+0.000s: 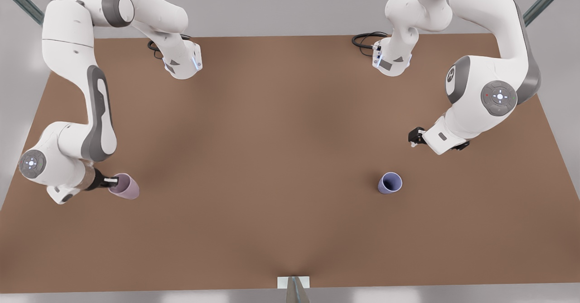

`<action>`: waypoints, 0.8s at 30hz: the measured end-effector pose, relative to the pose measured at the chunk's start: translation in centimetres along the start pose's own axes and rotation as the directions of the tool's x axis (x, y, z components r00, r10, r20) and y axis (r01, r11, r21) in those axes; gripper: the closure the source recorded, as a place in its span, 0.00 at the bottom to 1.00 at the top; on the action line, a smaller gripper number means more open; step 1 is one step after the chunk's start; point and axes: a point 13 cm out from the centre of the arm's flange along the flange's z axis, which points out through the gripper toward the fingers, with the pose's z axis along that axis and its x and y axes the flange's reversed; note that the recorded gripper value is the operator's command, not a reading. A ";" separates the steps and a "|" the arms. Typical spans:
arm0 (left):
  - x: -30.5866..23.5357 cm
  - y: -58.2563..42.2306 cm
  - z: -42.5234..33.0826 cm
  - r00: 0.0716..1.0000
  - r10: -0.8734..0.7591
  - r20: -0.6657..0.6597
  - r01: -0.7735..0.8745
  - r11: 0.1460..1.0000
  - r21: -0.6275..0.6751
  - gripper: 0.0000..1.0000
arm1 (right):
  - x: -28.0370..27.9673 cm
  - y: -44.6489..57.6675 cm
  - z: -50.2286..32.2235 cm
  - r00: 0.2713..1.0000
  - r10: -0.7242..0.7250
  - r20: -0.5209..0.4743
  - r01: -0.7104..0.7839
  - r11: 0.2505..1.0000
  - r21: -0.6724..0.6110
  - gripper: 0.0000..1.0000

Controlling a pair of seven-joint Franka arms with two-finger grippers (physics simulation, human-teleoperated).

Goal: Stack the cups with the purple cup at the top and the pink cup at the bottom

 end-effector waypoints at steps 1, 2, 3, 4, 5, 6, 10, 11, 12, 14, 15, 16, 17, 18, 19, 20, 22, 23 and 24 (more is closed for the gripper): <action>0.0 0.0 0.0 1.000 0.000 -0.001 0.000 1.000 0.000 0.00 | -1.8 3.9 -2.5 0.998 -0.059 0.036 0.059 0.998 -0.005 0.79; 0.0 0.0 0.0 1.000 0.000 -0.002 0.000 1.000 0.000 0.00 | -3.3 8.1 -5.2 0.991 -0.115 0.067 0.116 0.993 -0.003 0.79; 0.1 0.0 0.1 1.000 0.000 -0.004 0.000 1.000 0.000 0.00 | -4.3 13.2 -7.9 0.981 -0.171 0.091 0.172 0.985 -0.001 0.79; 0.1 0.0 0.1 1.000 -0.001 -0.005 0.001 1.000 0.000 0.00 | -4.6 18.2 -9.8 0.970 -0.218 0.104 0.219 0.976 -0.002 0.79; 0.1 0.1 0.1 1.000 -0.001 -0.005 0.001 1.000 0.000 0.00 | -4.5 22.8 -11.3 0.961 -0.254 0.112 0.256 0.967 -0.006 0.79; 0.1 0.1 0.2 1.000 -0.001 -0.006 0.001 1.000 0.000 0.00 | -4.8 27.8 -12.5 0.950 -0.287 0.124 0.291 0.957 -0.014 0.79; -0.1 0.2 0.7 1.000 -0.002 -0.014 0.002 1.000 -0.002 0.00 | -2.9 47.0 -11.6 0.926 -0.357 0.126 0.370 0.923 -0.105 0.79; -0.4 0.1 1.6 1.000 -0.001 -0.026 0.001 1.000 -0.005 0.00 | -1.3 51.7 -10.1 0.922 -0.370 0.114 0.383 0.915 -0.130 0.79; -0.8 -0.1 2.8 0.999 0.001 -0.037 -0.001 1.000 -0.008 0.00 | 0.2 55.8 -8.3 0.921 -0.376 0.101 0.387 0.909 -0.155 0.79; -2.1 -0.2 5.3 0.999 0.003 -0.045 -0.003 1.000 -0.016 0.00 | 2.7 61.5 -4.9 0.928 -0.364 0.082 0.373 0.909 -0.186 0.79; -2.9 -0.2 7.3 0.999 0.003 -0.054 -0.004 1.000 -0.022 0.00 | 3.7 63.7 -3.2 0.933 -0.353 0.075 0.361 0.912 -0.196 0.79; -3.7 -0.2 9.5 0.998 0.003 -0.066 -0.005 1.000 -0.028 0.00 | 4.8 66.0 -1.4 0.936 -0.345 0.070 0.352 0.914 -0.202 0.79; -4.5 -0.2 11.3 0.998 0.004 -0.069 -0.006 0.999 -0.035 0.00 | 5.5 67.5 -0.3 0.942 -0.329 0.071 0.337 0.918 -0.208 0.79; -5.2 -0.1 12.9 0.998 0.003 -0.070 -0.005 0.999 -0.040 0.00 | 5.7 68.5 0.7 0.948 -0.309 0.077 0.319 0.925 -0.205 0.79; -5.9 0.2 14.7 0.997 -0.002 -0.071 -0.002 0.999 -0.045 0.00 | 5.6 68.9 1.5 0.954 -0.286 0.087 0.298 0.935 -0.193 0.79; -6.4 0.9 16.5 0.997 -0.012 -0.071 0.009 0.999 -0.047 0.00 | 5.4 69.1 2.5 0.959 -0.264 0.101 0.278 0.945 -0.170 0.79; -6.5 2.2 20.0 0.996 -0.048 -0.073 0.045 0.998 -0.033 0.00 | 3.9 68.6 5.6 0.970 -0.207 0.128 0.223 0.965 -0.135 0.79; -6.5 2.7 21.0 0.995 -0.070 -0.067 0.069 0.997 -0.017 0.00 | 3.0 68.1 7.4 0.974 -0.176 0.140 0.194 0.973 -0.123 0.79; -6.7 3.1 21.6 0.994 -0.091 -0.056 0.090 0.996 -0.003 0.00 | 2.2 67.7 9.0 0.977 -0.149 0.150 0.167 0.979 -0.117 0.79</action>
